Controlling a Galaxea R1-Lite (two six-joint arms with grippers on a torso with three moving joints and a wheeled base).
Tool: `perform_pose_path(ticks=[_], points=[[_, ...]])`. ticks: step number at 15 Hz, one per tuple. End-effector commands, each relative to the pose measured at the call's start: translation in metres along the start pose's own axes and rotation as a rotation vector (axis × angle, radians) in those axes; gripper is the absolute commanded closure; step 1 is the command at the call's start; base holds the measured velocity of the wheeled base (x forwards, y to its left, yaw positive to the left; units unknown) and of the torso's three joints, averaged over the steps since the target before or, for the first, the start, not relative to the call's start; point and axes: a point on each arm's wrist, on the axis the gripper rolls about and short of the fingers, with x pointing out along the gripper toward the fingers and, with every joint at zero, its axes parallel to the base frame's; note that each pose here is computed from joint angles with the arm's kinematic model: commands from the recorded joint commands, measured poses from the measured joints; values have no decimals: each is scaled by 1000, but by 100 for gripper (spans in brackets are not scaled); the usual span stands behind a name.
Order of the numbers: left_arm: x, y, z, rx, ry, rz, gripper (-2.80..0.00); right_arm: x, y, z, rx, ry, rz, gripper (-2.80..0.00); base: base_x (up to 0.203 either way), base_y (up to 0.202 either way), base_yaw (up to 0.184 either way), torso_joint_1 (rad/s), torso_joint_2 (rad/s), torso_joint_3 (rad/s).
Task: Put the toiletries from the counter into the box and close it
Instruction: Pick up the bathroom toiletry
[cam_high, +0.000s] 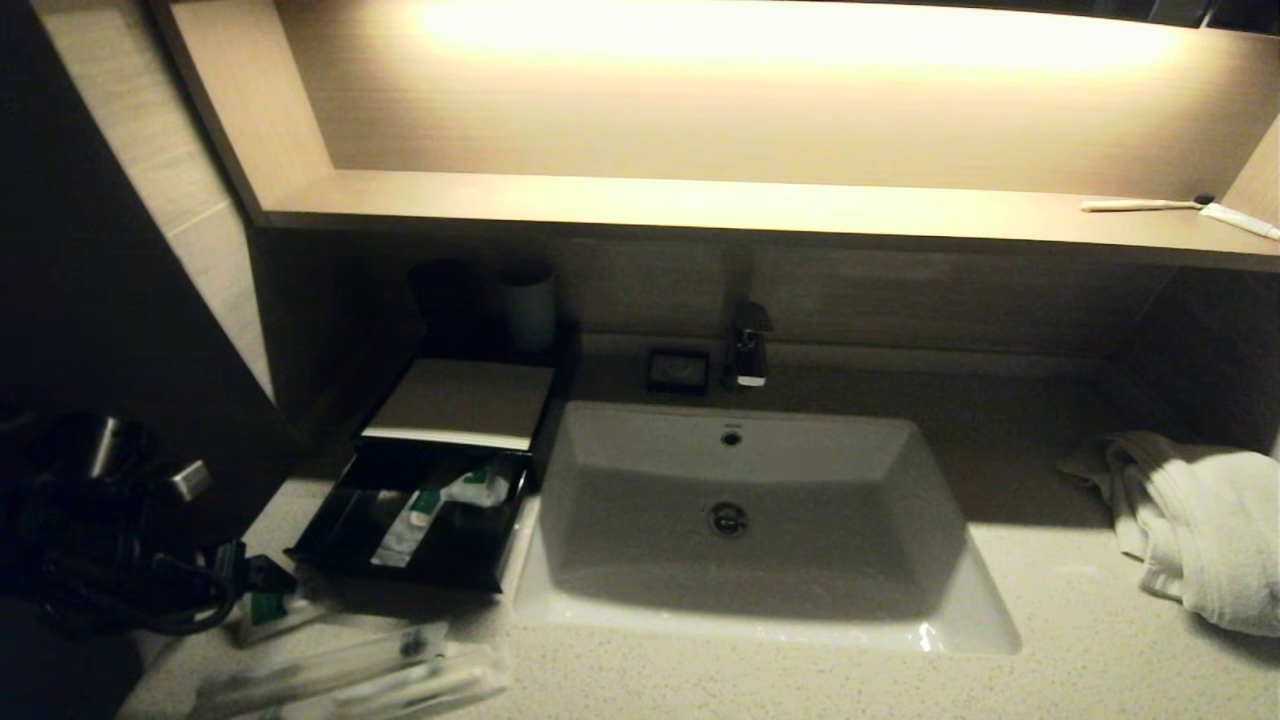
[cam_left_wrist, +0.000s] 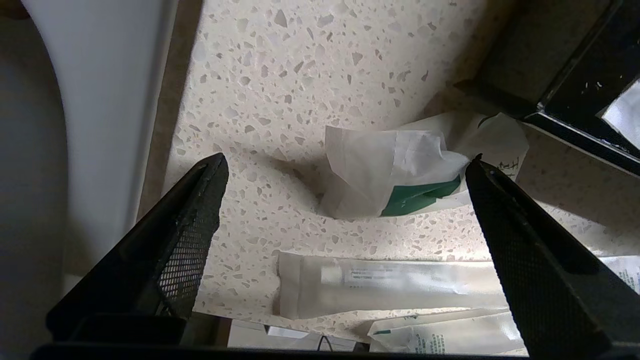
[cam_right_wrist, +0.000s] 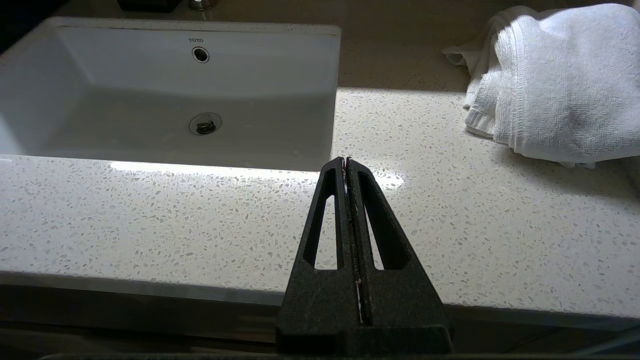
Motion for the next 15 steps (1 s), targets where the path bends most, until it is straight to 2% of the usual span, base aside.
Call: perform_pose_path(ticks=[1, 6, 14, 15], points=[[-1, 2, 1, -6, -5, 3, -280, 0, 0, 0, 0, 0, 0, 0, 0, 0, 0, 0, 0, 0], [0, 8, 3, -19, -4, 39, -280, 0, 0, 0, 0, 0, 0, 0, 0, 0, 0, 0, 0, 0], [2, 11, 4, -29, -4, 52, -280, 0, 0, 0, 0, 0, 0, 0, 0, 0, 0, 0, 0, 0], [2, 12, 4, -29, -3, 53, 0, 0, 0, 0, 0, 0, 0, 0, 0, 0, 0, 0, 0, 0]])
